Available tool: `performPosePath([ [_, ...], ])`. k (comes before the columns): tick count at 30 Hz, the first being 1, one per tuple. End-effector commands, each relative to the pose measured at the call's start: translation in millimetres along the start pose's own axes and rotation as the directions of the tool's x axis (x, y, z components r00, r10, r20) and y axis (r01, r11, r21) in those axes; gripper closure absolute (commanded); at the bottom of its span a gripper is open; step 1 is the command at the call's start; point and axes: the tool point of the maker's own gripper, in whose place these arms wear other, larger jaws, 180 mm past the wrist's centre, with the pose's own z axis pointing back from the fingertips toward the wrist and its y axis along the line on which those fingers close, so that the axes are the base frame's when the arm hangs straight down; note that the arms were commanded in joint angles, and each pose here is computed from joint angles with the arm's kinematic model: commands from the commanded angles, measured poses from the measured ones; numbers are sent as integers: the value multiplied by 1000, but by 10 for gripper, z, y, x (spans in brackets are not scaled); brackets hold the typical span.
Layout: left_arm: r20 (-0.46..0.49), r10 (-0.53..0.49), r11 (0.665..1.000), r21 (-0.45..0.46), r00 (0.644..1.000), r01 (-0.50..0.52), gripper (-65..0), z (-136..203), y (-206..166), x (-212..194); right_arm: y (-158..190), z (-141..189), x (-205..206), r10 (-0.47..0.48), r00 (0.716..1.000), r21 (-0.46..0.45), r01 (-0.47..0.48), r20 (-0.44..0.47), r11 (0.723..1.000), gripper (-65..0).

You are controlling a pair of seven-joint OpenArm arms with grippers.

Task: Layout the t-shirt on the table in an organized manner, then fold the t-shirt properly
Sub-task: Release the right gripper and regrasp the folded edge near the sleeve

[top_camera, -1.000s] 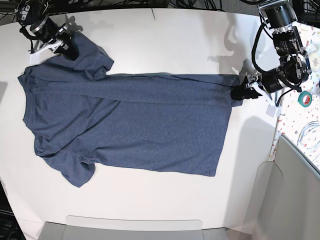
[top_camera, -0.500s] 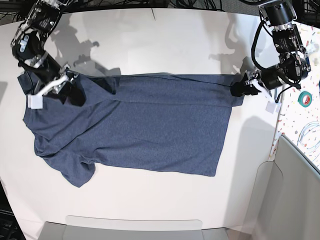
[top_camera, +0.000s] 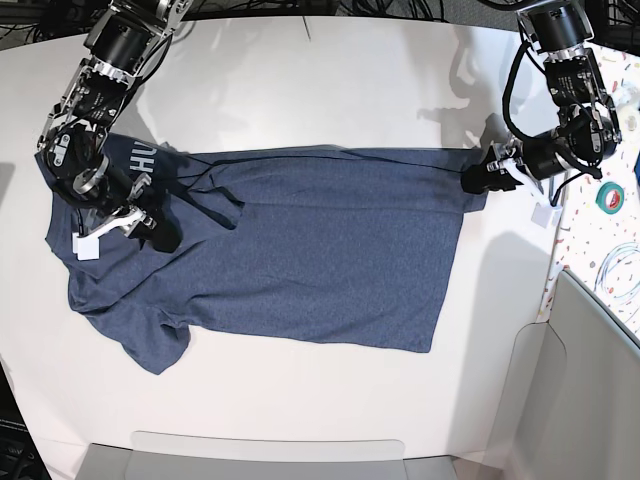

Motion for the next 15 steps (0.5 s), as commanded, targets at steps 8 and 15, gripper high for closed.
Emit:
performPosePath([
  [8, 31, -30, 999, -12, 999, 30, -231, 41, -54, 138, 185, 21, 348, 63, 995, 44, -66, 75, 997, -506],
  [15, 21, -19, 1000, -9, 1000, 19, -231, 39, -30, 63, 153, 351, 526, -4, 987, 124, -17, 163, 992, -581],
])
